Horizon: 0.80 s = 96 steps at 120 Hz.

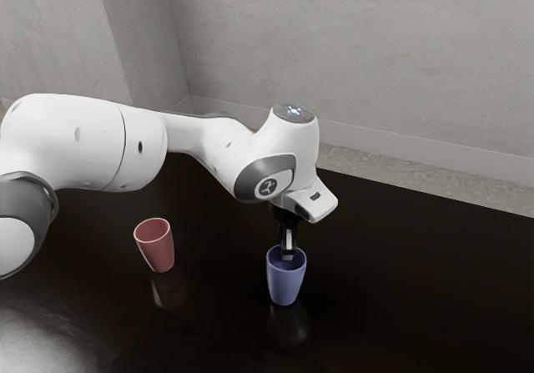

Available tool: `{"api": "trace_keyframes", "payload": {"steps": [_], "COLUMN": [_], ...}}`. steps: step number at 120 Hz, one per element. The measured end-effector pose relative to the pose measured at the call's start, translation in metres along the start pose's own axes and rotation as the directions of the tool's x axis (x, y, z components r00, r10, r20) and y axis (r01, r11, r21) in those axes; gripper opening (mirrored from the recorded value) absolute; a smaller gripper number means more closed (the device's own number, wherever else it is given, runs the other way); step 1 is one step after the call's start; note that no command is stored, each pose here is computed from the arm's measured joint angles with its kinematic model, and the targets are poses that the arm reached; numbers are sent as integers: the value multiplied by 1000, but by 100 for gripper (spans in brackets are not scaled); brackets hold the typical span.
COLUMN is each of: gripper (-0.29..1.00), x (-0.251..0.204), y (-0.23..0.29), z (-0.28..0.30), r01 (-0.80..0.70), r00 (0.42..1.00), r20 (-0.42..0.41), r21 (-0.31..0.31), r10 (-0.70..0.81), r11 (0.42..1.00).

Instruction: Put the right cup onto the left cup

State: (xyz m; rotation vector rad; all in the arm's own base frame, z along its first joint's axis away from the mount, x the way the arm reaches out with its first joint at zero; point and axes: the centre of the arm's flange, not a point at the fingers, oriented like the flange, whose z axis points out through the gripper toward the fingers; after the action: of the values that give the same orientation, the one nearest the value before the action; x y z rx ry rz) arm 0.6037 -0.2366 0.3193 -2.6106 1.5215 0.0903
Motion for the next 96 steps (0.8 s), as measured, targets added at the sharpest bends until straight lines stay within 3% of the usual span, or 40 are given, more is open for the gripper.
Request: {"api": "trace_keyframes", "payload": {"steps": [33,62,96], "gripper": [-7,-8,-8], "x": [-15,-97,-173], "y": [4,-14,-44], "z": [-21,-57,-89], "r01": [53,171,262], "r00": [999,985,963], "r20": [-10,12,69], "r21": [-9,-35,0], "r10": [-53,-170,-261], "r11": [999,985,965]}}
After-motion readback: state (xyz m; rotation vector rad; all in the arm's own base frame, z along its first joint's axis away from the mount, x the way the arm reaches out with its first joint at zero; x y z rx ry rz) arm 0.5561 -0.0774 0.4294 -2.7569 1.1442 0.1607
